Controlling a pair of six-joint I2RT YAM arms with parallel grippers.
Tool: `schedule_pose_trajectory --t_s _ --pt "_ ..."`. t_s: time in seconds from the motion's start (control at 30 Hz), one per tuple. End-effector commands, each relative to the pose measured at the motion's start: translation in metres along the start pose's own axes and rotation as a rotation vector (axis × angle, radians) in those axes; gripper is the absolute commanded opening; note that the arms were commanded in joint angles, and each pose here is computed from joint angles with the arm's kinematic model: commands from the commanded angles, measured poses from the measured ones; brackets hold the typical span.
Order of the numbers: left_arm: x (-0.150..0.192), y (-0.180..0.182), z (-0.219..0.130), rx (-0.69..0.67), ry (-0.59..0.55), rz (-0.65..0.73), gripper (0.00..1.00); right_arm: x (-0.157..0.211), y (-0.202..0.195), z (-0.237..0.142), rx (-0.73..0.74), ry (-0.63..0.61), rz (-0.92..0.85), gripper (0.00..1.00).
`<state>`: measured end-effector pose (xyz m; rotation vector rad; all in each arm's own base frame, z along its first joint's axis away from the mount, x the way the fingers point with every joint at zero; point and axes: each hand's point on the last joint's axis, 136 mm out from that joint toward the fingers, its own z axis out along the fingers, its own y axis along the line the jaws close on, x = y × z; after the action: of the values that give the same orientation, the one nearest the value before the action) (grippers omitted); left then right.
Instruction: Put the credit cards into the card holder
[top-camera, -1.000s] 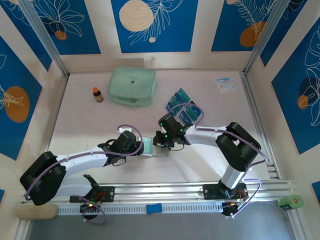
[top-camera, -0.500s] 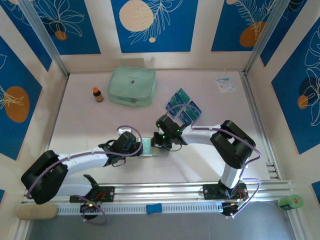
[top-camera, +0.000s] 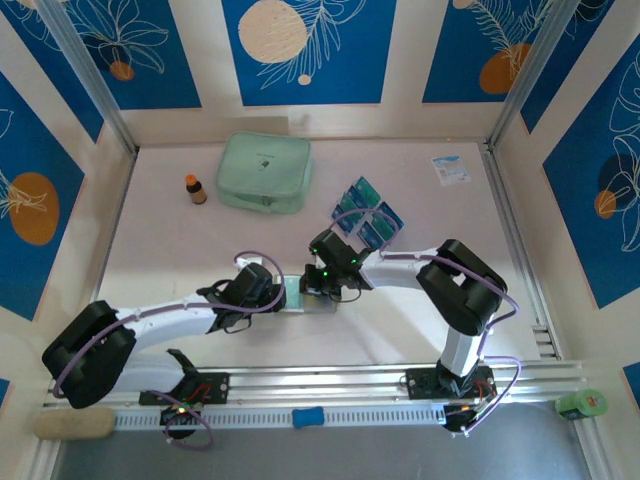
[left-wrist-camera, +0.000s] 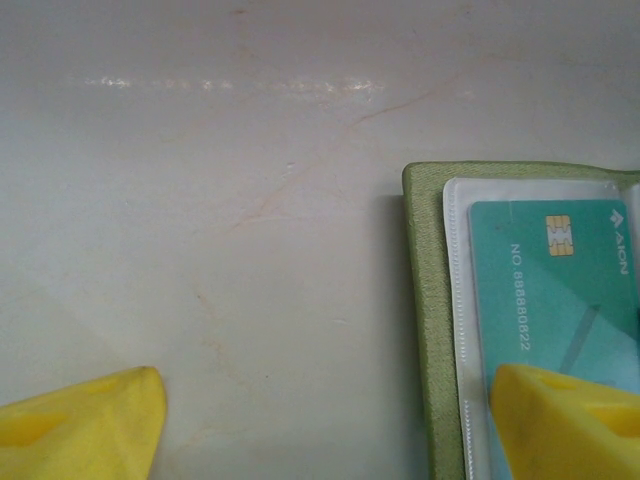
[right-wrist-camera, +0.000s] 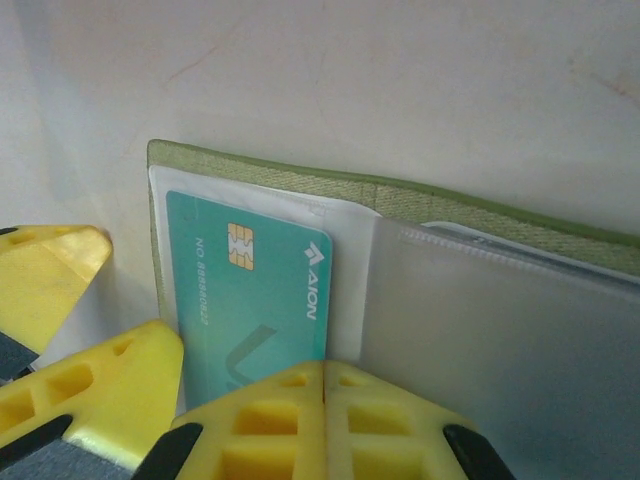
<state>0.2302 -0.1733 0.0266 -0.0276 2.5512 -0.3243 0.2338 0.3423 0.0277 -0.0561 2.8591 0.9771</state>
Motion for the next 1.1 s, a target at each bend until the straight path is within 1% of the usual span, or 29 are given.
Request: schedule_pose_trajectory --t_s 0.0,0.2,0.53,0.8,1.07 --pt "0.002 0.006 0.003 -0.019 0.001 -0.001 0.84 0.002 0.008 0.004 -0.020 0.027 0.002 0.00" --pt "-0.004 0.000 0.000 -0.001 -0.008 0.011 0.86 0.004 0.008 0.007 -0.019 0.036 0.003 0.00" --pt "-0.024 -0.020 -0.010 0.060 -0.039 0.007 0.89 0.006 0.010 0.009 -0.020 0.041 0.007 0.00" --pt "-0.027 -0.030 -0.009 0.093 -0.029 -0.007 0.89 0.006 0.011 0.009 -0.025 0.037 0.011 0.00" --pt "-0.020 -0.027 -0.001 0.082 -0.007 -0.022 0.85 0.005 0.013 0.006 -0.037 0.032 0.014 0.00"
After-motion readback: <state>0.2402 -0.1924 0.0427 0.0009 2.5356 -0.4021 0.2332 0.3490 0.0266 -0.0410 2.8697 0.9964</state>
